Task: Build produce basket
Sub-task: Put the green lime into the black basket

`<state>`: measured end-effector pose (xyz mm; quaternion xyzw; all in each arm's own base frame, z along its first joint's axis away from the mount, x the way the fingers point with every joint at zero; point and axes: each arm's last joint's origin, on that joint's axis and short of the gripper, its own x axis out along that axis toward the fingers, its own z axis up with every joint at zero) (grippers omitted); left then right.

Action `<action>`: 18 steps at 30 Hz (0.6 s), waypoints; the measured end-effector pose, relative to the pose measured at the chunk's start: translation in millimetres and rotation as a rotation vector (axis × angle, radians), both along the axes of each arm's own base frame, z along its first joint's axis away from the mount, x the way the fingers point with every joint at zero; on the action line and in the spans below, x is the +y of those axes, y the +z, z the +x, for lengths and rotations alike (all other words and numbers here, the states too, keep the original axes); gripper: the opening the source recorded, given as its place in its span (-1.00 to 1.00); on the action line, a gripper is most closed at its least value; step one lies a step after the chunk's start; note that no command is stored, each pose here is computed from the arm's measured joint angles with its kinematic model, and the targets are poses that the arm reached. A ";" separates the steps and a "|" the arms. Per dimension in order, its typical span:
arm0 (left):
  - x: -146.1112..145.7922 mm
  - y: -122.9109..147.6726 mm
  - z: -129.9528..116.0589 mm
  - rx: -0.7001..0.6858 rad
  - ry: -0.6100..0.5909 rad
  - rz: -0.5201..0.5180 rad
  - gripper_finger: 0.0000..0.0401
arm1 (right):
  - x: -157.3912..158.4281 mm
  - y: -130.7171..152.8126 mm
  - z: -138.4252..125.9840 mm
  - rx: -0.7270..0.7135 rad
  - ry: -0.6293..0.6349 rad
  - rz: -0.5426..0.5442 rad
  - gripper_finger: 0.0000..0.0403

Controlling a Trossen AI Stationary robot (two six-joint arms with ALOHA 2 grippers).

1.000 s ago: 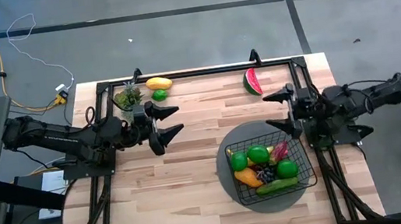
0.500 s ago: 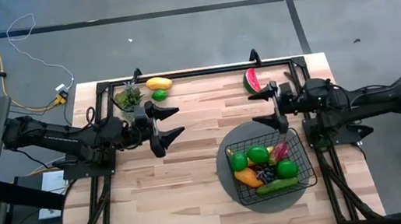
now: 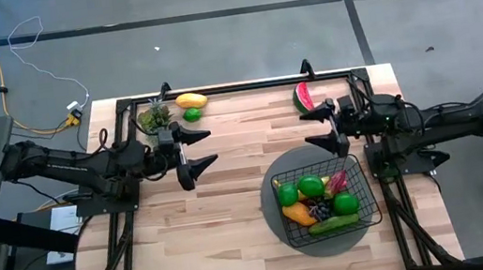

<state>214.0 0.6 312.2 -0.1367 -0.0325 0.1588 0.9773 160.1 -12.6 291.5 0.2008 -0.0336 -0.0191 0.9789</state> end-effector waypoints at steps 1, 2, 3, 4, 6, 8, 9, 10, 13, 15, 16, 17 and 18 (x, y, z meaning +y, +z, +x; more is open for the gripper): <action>0.1 0.1 -0.1 0.000 0.002 0.000 0.88 | -0.2 -0.1 0.2 0.001 -0.006 -0.004 0.98; 0.1 0.1 -0.2 -0.001 0.003 0.000 0.88 | -0.5 -0.2 0.2 0.002 -0.016 -0.004 0.98; 0.1 0.1 -0.2 -0.001 0.003 0.000 0.88 | -0.8 -0.2 0.2 0.002 -0.028 -0.002 0.98; 0.1 0.1 -0.2 -0.001 0.003 -0.001 0.88 | -1.1 -0.1 0.2 0.000 -0.037 0.004 0.98; 0.1 0.1 -0.2 -0.001 0.003 -0.001 0.88 | -1.2 0.4 0.2 -0.006 -0.042 0.004 0.98; 0.0 0.0 -0.1 0.000 -0.002 -0.002 0.88 | -1.1 0.6 0.2 -0.005 -0.040 -0.027 0.98; 0.0 -0.2 -0.1 0.002 -0.002 -0.002 0.88 | -1.1 0.3 0.2 0.000 -0.040 -0.057 0.98; 0.0 -0.6 -0.1 0.006 -0.001 -0.002 0.88 | -1.1 -0.4 1.1 0.007 -0.042 -0.097 0.98; 0.4 -1.5 -0.3 0.016 0.013 -0.002 0.88 | -2.2 -3.1 4.7 0.037 -0.073 -0.223 0.98; 0.6 -2.1 -0.3 0.022 0.022 -0.002 0.88 | -3.3 -4.9 7.0 0.055 -0.102 -0.241 0.98; 0.6 -2.8 -0.4 0.029 0.022 -0.002 0.88 | -3.7 -5.9 8.4 0.063 -0.110 -0.242 0.98; 0.6 -3.7 -0.4 0.039 0.023 -0.002 0.88 | -4.0 -7.3 9.8 0.074 -0.115 -0.243 0.98; 0.6 -4.8 -0.4 0.048 0.023 -0.007 0.88 | -4.2 -8.4 11.1 0.081 -0.114 -0.243 0.98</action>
